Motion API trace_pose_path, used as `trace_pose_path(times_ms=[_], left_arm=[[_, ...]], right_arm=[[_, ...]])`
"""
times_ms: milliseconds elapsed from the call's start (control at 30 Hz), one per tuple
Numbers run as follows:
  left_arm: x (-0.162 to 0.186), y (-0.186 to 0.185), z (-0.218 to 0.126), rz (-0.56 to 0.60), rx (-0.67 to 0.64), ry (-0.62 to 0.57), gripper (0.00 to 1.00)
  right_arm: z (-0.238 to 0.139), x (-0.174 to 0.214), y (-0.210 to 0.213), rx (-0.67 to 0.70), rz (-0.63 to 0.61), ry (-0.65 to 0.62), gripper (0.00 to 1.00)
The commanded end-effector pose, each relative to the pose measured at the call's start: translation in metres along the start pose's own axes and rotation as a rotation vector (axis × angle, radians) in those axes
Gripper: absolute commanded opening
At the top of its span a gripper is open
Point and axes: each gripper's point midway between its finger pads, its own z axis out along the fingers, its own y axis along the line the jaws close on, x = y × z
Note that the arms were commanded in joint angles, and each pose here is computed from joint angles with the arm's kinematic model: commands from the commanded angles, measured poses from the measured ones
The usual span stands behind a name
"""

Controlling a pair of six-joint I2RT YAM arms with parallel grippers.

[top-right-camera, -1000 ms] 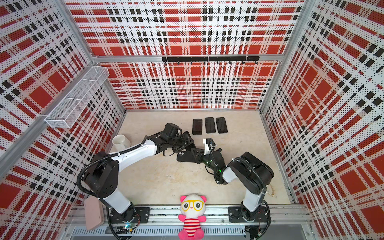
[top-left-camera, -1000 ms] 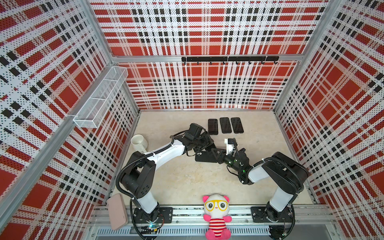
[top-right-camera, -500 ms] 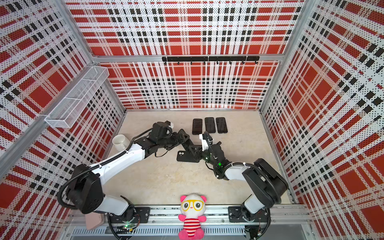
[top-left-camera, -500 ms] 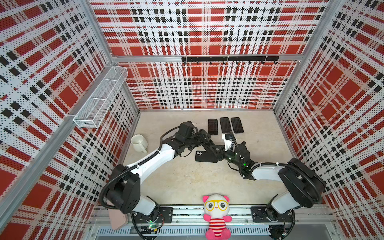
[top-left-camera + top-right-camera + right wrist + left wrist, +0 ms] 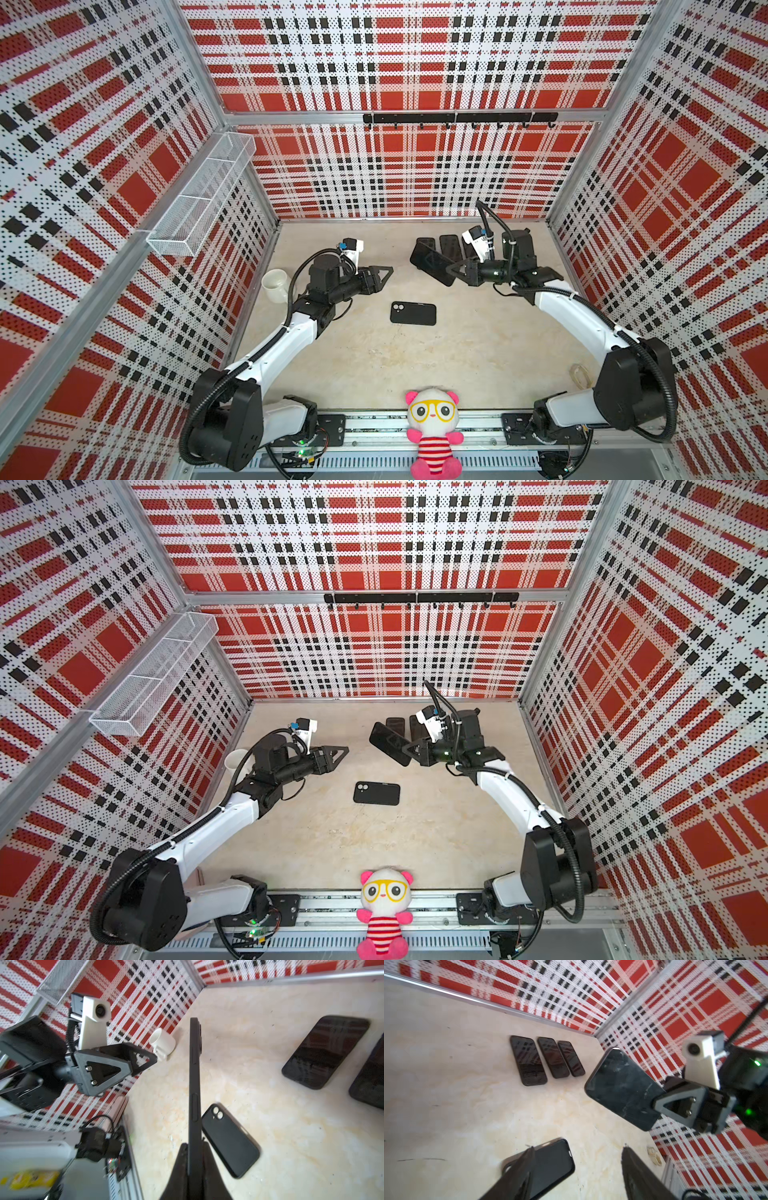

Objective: Put the phone into the phone case

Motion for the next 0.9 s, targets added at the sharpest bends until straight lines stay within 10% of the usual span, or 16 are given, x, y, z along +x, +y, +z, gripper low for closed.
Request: trace_pose_path(times_ms=[0,200,567,867], left_arm=[[-0.012,-0.045,-0.007,0.176,0.203,-0.023,0.92],[0.009,-0.056,-0.001,0.169,0.325,0.043,1.0],[0.026,-0.047,0.025,0.142,0.351,0.124,0.8],[0.031,-0.057,0.032,0.119,0.419,0.134,0.41]], right_arm=[[-0.002,0.029,0.021,-0.181,0.042,0.149,0.1],[-0.001,0.025,0.032,-0.275,-0.026,0.163,0.1],[-0.002,0.025,0.043,-0.395,-0.09,0.17,0.1],[0.003,0.032,0.041,-0.471,-0.113,0.202,0.1]])
